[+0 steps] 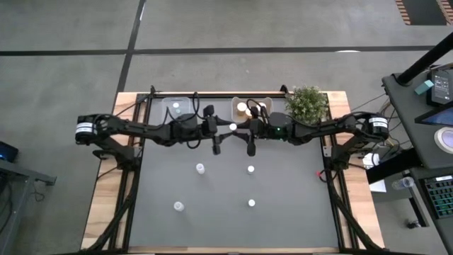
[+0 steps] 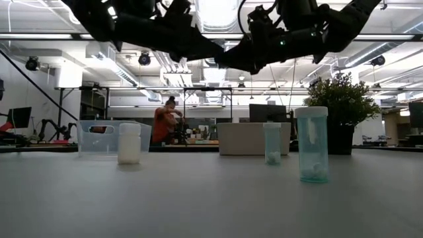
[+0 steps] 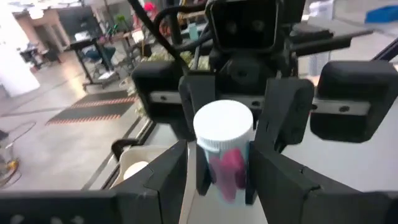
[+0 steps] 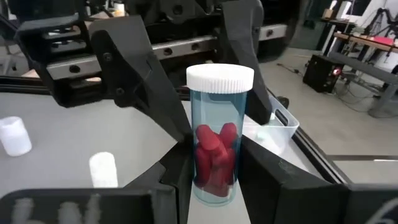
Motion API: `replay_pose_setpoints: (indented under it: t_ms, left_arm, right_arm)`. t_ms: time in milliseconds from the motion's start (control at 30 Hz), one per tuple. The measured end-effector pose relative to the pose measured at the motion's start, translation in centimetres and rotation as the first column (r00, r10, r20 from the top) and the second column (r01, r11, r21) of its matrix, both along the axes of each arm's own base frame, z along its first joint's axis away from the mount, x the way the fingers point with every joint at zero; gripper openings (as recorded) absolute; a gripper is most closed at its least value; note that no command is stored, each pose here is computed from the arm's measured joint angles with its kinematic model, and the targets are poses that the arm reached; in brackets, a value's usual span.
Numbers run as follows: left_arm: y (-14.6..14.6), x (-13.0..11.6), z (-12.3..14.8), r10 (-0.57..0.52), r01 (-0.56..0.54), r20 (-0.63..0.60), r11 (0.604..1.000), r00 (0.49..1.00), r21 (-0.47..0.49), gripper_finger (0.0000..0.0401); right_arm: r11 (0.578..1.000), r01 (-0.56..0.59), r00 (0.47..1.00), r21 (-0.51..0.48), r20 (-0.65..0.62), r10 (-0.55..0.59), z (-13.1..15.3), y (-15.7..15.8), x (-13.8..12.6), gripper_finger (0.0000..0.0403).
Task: Pick and place medicine bottles into bin by pill shape (circle, oval)
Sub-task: Put the blue capsule bottle into the gray bin
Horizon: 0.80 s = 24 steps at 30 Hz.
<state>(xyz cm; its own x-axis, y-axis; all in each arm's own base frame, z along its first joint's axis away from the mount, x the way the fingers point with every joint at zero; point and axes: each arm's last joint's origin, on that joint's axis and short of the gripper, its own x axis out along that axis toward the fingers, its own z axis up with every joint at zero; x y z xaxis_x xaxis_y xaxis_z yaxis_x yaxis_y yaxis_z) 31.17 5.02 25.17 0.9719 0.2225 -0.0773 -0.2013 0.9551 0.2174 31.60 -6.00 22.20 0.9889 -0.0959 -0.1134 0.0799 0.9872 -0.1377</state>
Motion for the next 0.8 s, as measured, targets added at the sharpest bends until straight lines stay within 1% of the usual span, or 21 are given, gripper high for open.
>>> replay_pose_setpoints:
  t_ms: [100,233,467,533,667,800]
  left_arm:
    - [-0.05,0.28,-0.16,-0.035,0.035,0.017,0.999,0.999,0.001,0.0156]
    - [-0.07,0.27,-0.21,-0.040,0.040,0.014,0.999,0.999,0.001,0.0144]
    - [-0.08,0.28,-0.23,-0.045,0.045,0.013,0.999,0.999,0.001,0.0076]
    - [-0.09,0.28,-0.23,-0.045,0.045,0.012,0.999,0.999,0.001,0.0064]
    - [-0.09,0.28,-0.24,-0.045,0.045,0.011,0.999,0.999,0.000,0.0065]
    - [-0.09,0.27,-0.26,-0.045,0.045,0.009,0.999,0.999,0.002,0.0074]
  right_arm:
    - [1.000,-0.007,1.000,0.001,0.001,0.007,0.01,0.07,0.01,0.0100]
    - [1.000,-0.008,1.000,0.002,0.000,0.008,-0.05,0.12,-0.01,0.0100]
    - [1.000,-0.007,1.000,-0.003,0.000,0.007,-0.05,0.11,-0.01,0.0100]
    - [1.000,-0.006,1.000,-0.001,-0.001,0.006,-0.06,0.10,-0.01,0.0099]
    - [1.000,-0.005,1.000,0.006,-0.002,0.006,-0.07,0.10,-0.01,0.0101]
    - [1.000,-0.004,1.000,0.019,-0.008,0.004,-0.14,0.10,-0.02,0.0122]
